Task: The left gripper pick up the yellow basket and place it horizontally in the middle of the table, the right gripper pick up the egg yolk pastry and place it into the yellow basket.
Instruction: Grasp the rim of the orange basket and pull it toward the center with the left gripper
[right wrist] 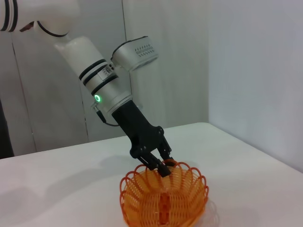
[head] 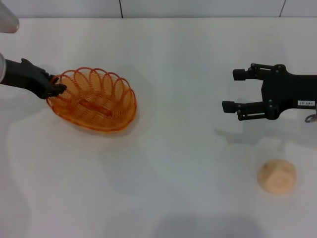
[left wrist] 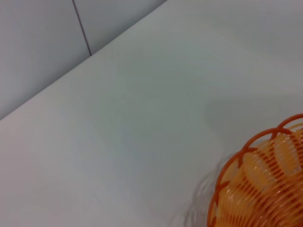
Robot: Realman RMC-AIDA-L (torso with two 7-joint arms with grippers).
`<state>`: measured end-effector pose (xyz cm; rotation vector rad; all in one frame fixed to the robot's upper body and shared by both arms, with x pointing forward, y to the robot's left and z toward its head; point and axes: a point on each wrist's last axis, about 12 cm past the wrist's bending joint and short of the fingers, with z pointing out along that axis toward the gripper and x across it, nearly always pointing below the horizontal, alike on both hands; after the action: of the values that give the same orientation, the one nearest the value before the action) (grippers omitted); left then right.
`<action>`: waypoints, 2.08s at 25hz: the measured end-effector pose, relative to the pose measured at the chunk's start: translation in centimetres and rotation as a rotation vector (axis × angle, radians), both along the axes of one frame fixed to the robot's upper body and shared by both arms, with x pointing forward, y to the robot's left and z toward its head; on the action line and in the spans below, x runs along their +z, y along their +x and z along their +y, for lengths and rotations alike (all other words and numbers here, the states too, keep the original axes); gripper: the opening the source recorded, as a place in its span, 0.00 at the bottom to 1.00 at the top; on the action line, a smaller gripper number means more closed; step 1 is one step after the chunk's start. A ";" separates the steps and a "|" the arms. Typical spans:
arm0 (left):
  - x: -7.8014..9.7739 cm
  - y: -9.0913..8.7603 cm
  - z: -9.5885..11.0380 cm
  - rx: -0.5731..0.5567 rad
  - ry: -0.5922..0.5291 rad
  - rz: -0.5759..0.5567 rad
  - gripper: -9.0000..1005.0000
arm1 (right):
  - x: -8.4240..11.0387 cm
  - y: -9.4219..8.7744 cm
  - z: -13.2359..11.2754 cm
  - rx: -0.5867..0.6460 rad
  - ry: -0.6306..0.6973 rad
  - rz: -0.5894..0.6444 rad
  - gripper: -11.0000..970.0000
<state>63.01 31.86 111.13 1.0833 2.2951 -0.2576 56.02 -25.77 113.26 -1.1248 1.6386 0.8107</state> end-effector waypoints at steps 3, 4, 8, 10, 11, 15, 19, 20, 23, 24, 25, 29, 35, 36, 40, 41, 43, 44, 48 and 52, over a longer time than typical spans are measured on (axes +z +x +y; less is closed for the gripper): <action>-0.1 0.0 0.0 0.003 -0.001 -0.003 0.29 | 0.0 0.0 0.0 0.003 0.001 0.002 0.90; -0.1 0.0 0.0 0.005 -0.002 -0.003 0.29 | 0.0 0.0 0.0 0.003 0.001 0.002 0.90; -0.1 0.0 0.0 0.009 -0.002 -0.004 0.27 | 0.0 -0.1 0.0 0.005 0.002 0.003 0.90; -0.1 0.0 0.0 0.010 -0.003 -0.003 0.27 | 0.0 -0.1 0.0 0.006 0.002 0.003 0.90; -0.1 0.0 0.0 0.012 -0.003 -0.002 0.27 | 0.0 -0.1 0.0 0.006 0.002 0.003 0.90; -0.2 -0.1 0.0 0.015 -0.004 0.003 0.25 | 0.0 -0.1 0.0 0.006 0.003 0.004 0.90; -0.3 -0.1 -0.2 0.016 -0.011 0.004 0.24 | 0.0 -0.1 0.0 0.006 0.003 0.004 0.90; -0.3 -0.1 -0.2 0.016 -0.012 0.004 0.24 | 0.0 -0.1 0.0 0.006 0.003 0.004 0.90; -0.4 -0.2 -0.3 0.012 -0.012 0.004 0.23 | 0.0 -0.1 0.0 0.007 0.003 0.004 0.90; -0.5 -0.2 -0.3 0.013 -0.012 0.002 0.23 | 0.0 -0.1 0.0 0.007 0.003 0.004 0.90; -0.5 -0.3 -0.3 0.013 -0.011 -0.002 0.22 | 0.0 -0.1 0.0 0.007 0.003 0.004 0.90; -0.6 -0.2 -0.2 0.022 -0.010 -0.011 0.20 | 0.0 -0.1 0.0 0.007 0.004 0.005 0.90; -0.5 -0.1 -0.2 0.027 -0.019 -0.021 0.15 | 0.0 -0.1 0.0 0.007 0.004 0.006 0.90; -0.5 -0.2 -0.2 0.025 -0.018 -0.022 0.14 | 0.0 -0.1 0.0 0.007 0.004 0.006 0.90; -0.5 -0.2 -0.2 0.021 -0.015 -0.025 0.12 | 0.0 -0.1 0.0 0.007 0.004 0.006 0.90; -0.5 -0.2 -0.2 0.021 -0.016 -0.025 0.12 | 0.0 -0.1 0.0 0.007 0.004 0.006 0.90; -0.5 -0.2 -0.2 0.023 -0.020 -0.027 0.12 | 0.0 -0.1 0.0 0.007 0.004 0.007 0.90; -0.5 -0.2 -0.1 0.026 -0.027 -0.027 0.12 | 0.0 -0.1 0.0 0.006 0.005 0.008 0.90; -0.4 -0.3 0.0 0.041 -0.060 -0.025 0.12 | -0.1 -0.1 0.0 0.003 0.006 0.011 0.90; -0.2 -0.5 -0.1 0.039 -0.092 -0.009 0.11 | -0.1 -0.1 0.0 0.000 0.014 0.011 0.90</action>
<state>62.52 31.72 110.92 0.9909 2.2704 -0.3394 55.91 -25.78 113.19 -1.1123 1.6399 0.8277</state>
